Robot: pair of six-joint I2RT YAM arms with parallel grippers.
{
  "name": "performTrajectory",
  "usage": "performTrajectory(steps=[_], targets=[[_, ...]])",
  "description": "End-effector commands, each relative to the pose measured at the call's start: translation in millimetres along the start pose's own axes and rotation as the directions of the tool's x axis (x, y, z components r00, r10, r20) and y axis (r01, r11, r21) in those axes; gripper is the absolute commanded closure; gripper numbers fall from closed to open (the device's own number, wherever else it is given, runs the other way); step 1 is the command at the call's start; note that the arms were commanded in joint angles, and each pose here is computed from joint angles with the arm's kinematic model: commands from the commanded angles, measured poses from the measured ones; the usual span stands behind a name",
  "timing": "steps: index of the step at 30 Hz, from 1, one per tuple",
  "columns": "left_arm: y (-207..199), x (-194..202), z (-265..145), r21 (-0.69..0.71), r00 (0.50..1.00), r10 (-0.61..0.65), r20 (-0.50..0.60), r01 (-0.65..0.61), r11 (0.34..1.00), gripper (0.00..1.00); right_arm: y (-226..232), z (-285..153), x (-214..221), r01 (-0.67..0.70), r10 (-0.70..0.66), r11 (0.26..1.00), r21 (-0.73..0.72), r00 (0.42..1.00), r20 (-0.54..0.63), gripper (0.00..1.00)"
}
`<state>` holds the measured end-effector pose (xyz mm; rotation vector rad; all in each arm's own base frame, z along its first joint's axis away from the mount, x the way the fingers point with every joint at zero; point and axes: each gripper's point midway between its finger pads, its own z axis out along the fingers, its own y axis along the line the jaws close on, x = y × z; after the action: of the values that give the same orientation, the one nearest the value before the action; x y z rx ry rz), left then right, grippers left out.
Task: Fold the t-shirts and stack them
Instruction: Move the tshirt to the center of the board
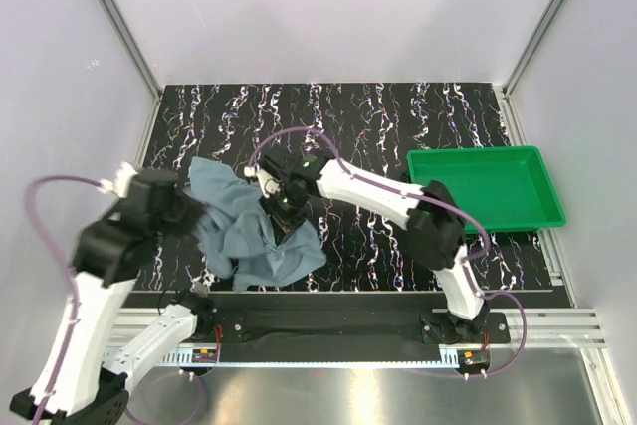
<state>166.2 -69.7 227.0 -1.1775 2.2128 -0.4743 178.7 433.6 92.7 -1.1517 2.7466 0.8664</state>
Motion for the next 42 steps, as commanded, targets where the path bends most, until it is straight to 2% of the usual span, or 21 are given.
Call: performTrajectory(steps=[1, 4, 8, 12, 15, 18, 20, 22, 26, 27, 29, 30, 31, 32, 33, 34, 35, 36, 38, 39, 42], targets=[[-22, -92, -66, -0.003, 0.904, 0.160, 0.396, -0.173, 0.985, 1.00, 50, -99, -7, 0.138, -0.133, 0.990, -0.027, 0.984, 0.122, 1.00], [-72, -142, -141, 0.136, 0.785, 0.145, 0.603, -0.280, 0.950, 1.00, 102, -142, -5, 0.198, -0.171, 0.957, -0.211, 0.975, 0.140, 1.00], [-108, -188, -240, 0.259, 0.599, 0.027, 0.800, -0.387, 0.885, 1.00, 199, -226, 3, 0.369, -0.238, 0.755, -0.542, 0.924, 0.298, 1.00], [-141, -224, -311, 0.321, 0.394, -0.135, 0.909, -0.455, 0.831, 1.00, 237, -287, 21, 0.512, -0.303, 0.619, -0.596, 0.856, 0.420, 1.00], [-171, -240, -324, 0.237, 0.263, -0.112, 0.958, -0.514, 0.824, 1.00, 237, -305, 24, 0.538, -0.292, 0.633, -0.557, 0.832, 0.472, 1.00], [-220, -246, -299, 0.222, 0.237, -0.104, 0.966, -0.550, 0.805, 1.00, 206, -303, 13, 0.452, -0.208, 0.739, -0.500, 0.859, 0.468, 1.00], [-261, -237, -245, 0.206, 0.268, -0.048, 0.962, -0.602, 0.771, 1.00, 154, -302, -14, 0.270, -0.047, 0.889, -0.370, 0.858, 0.512, 1.00], [-293, -228, -202, 0.247, 0.319, -0.048, 0.946, -0.621, 0.744, 1.00, 110, -308, -35, 0.086, 0.117, 0.945, -0.315, 0.811, 0.573, 1.00], [-359, -201, -92, 0.307, 0.426, 0.016, 0.905, -0.677, 0.669, 1.00, 4, -303, -40, -0.199, 0.327, 0.944, -0.263, 0.666, 0.671, 1.00], [-374, -190, -32, 0.282, 0.460, 0.098, 0.883, -0.684, 0.673, 1.00, -27, -307, -43, -0.268, 0.365, 0.931, -0.250, 0.621, 0.694, 1.00], [-399, -177, 19, 0.288, 0.492, 0.157, 0.856, -0.707, 0.646, 1.00, -76, -283, -41, -0.400, 0.419, 0.895, -0.199, 0.594, 0.687, 1.00], [-398, -158, 110, 0.259, 0.555, 0.278, 0.784, -0.700, 0.666, 0.90, -100, -281, -43, -0.447, 0.443, 0.873, -0.192, 0.566, 0.695, 0.99], [-403, -149, 143, 0.260, 0.571, 0.332, 0.751, -0.718, 0.646, 0.70, -119, -271, -40, -0.495, 0.467, 0.851, -0.175, 0.560, 0.685, 0.81], [-430, -163, 133, 0.272, 0.567, 0.289, 0.771, -0.705, 0.655, 0.40, -147, -257, -39, -0.568, 0.495, 0.813, -0.131, 0.555, 0.668, 0.74], [-416, -152, 181, 0.230, 0.626, 0.396, 0.672, -0.685, 0.692, 0.32, -163, -248, -31, -0.594, 0.485, 0.801, -0.068, 0.579, 0.655, 0.68], [-403, -132, 253, 0.201, 0.651, 0.494, 0.576, -0.699, 0.686, 0.32, -178, -243, -25, -0.633, 0.490, 0.774, -0.011, 0.587, 0.644, 0.52], [-399, -130, 268, 0.170, 0.658, 0.520, 0.545, -0.694, 0.700, 0.29, -200, -244, -27, -0.680, 0.479, 0.730, 0.071, 0.583, 0.656, 0.45], [-404, -136, 246, 0.166, 0.662, 0.518, 0.541, -0.688, 0.706, 0.24, -204, -238, -12, -0.673, 0.481, 0.727, 0.137, 0.642, 0.597, 0.40], [-396, -142, 220, 0.124, 0.650, 0.534, 0.541, -0.690, 0.713, 0.23, -216, -239, -7, -0.696, 0.490, 0.684, 0.218, 0.660, 0.570, 0.33], [-361, -128, 247, 0.060, 0.652, 0.598, 0.466, -0.697, 0.714, 0.22, -215, -237, -2, -0.690, 0.492, 0.688, 0.224, 0.671, 0.554, 0.29], [-338, -142, 158, 0.123, 0.688, 0.498, 0.528, -0.642, 0.757, 0.22, -201, -223, 5, -0.648, 0.482, 0.734, 0.204, 0.709, 0.516, 0.27]])
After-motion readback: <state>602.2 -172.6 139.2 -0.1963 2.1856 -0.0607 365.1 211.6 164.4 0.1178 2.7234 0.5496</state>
